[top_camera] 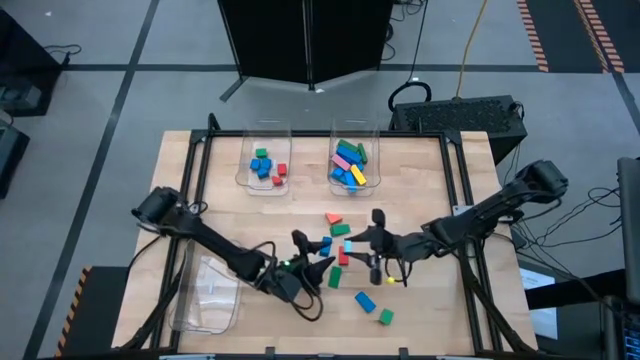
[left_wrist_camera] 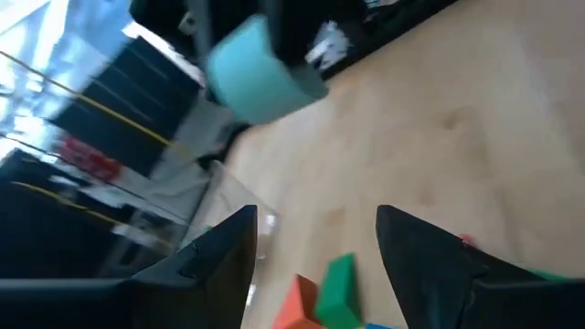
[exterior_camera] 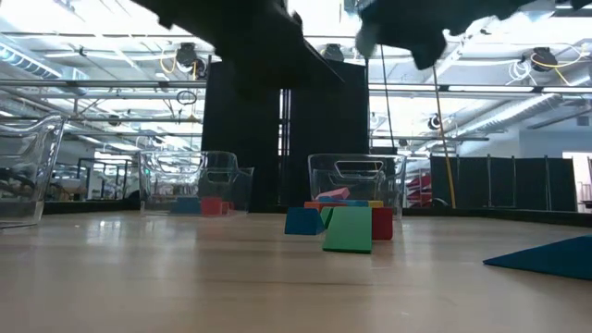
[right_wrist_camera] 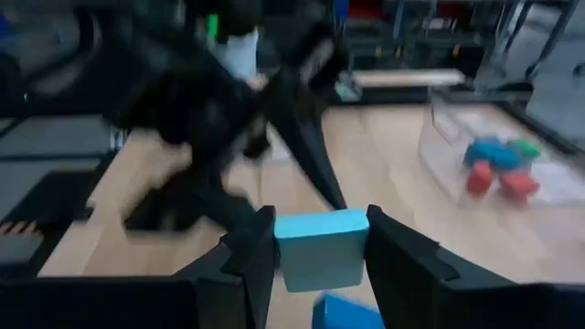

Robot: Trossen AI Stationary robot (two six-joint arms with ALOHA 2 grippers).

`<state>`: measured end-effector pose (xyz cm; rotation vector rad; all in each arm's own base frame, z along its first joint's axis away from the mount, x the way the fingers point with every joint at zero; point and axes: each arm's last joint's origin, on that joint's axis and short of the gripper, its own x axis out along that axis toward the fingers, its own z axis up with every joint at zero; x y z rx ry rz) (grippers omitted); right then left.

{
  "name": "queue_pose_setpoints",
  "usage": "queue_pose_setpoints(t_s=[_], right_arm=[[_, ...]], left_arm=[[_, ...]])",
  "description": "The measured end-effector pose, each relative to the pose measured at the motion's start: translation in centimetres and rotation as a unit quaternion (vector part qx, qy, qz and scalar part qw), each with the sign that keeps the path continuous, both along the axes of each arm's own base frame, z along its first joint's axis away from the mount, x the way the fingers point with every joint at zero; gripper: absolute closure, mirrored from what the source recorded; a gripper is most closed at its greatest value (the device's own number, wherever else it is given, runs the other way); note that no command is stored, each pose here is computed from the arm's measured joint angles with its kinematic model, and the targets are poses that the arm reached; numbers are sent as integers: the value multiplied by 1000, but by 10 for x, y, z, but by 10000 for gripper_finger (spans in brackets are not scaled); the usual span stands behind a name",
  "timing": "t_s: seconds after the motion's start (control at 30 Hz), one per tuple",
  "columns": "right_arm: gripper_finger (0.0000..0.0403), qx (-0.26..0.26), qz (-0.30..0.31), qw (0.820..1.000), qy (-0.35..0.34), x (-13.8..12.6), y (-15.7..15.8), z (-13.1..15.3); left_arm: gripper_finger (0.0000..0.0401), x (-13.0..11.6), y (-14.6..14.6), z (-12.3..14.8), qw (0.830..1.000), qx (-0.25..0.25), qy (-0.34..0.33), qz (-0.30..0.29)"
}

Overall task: Sort blocks by size
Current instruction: Put the light blue half cylinder block into the top left transparent bin

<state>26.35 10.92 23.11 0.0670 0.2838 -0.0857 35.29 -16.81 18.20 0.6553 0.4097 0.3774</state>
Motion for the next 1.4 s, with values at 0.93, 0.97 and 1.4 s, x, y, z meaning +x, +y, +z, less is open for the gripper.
queue_pose_setpoints(t_s=[0.93,0.97,1.4], right_arm=[[262,95,-29,990,-105,37,-2,-21],[262,96,-32,989,-106,37,-2,-21],[262,178,14,963,-202,11,-9,-28]], left_arm=[[175,3,-20,15,989,48,-132,54],[175,3,-21,16,988,49,-134,53],[193,2,-23,21,988,86,-130,24]])
